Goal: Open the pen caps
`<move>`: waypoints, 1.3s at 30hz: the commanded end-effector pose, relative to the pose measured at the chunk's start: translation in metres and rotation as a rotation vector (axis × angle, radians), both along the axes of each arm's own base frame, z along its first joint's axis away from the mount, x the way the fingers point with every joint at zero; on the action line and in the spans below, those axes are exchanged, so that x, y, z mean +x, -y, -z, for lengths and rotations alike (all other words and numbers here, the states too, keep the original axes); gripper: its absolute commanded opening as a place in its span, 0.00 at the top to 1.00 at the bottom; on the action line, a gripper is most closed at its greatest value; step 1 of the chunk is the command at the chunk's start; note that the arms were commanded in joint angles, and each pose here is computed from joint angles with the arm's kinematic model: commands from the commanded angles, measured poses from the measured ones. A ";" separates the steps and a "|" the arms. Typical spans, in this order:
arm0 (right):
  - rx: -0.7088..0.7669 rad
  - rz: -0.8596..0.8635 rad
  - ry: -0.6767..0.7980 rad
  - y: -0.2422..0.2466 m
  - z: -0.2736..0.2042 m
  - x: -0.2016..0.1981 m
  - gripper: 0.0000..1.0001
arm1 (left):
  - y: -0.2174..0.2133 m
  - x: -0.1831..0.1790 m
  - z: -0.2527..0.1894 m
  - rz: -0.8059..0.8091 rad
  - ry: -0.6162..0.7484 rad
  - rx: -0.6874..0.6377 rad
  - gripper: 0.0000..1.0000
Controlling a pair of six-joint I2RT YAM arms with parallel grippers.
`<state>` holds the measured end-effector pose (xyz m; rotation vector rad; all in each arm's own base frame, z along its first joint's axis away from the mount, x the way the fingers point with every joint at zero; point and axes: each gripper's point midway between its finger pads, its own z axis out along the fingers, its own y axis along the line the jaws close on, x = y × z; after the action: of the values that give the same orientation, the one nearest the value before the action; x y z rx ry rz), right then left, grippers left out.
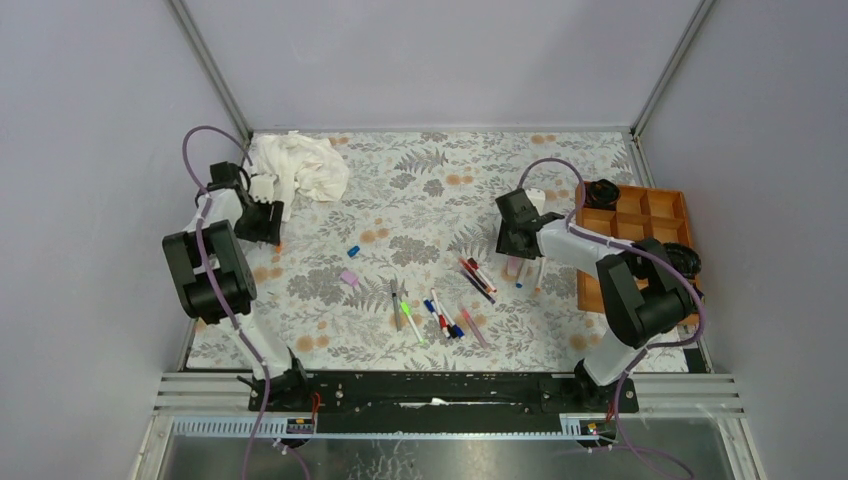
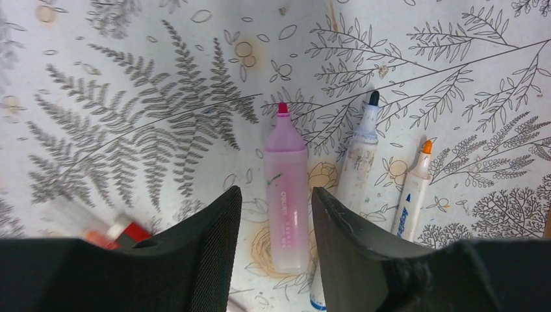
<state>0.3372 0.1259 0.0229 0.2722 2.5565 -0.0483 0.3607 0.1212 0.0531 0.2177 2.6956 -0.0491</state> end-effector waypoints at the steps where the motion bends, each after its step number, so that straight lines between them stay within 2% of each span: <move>1: 0.075 -0.025 0.054 -0.009 -0.027 0.000 0.48 | -0.014 0.013 0.008 -0.051 0.030 0.020 0.33; 8: 0.115 -0.046 0.063 -0.012 -0.040 -0.008 0.49 | -0.012 0.014 0.043 -0.076 -0.016 -0.062 0.36; 15: 0.125 -0.044 0.067 -0.012 -0.052 -0.012 0.55 | 0.017 0.005 0.063 -0.025 -0.050 -0.220 0.48; 21: 0.150 -0.040 0.077 -0.014 -0.062 -0.014 0.63 | 0.059 -0.010 0.060 0.053 -0.085 -0.396 0.61; 26: 0.157 -0.039 0.072 -0.015 -0.064 -0.015 0.71 | 0.079 -0.022 0.055 0.092 -0.091 -0.410 0.66; 30: 0.165 -0.041 0.076 -0.016 -0.066 -0.015 0.73 | 0.087 -0.032 0.060 0.092 -0.117 -0.393 0.71; 34: 0.184 -0.051 0.085 -0.019 -0.070 -0.015 0.72 | 0.100 -0.039 0.058 0.112 -0.119 -0.406 0.73; 39: 0.196 -0.066 0.105 -0.021 -0.079 -0.015 0.57 | 0.133 -0.030 0.000 0.209 -0.050 -0.472 0.60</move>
<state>0.3198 0.1438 0.0804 0.2617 2.5052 0.1902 0.3437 0.0201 0.0221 0.2915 2.6179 -0.6371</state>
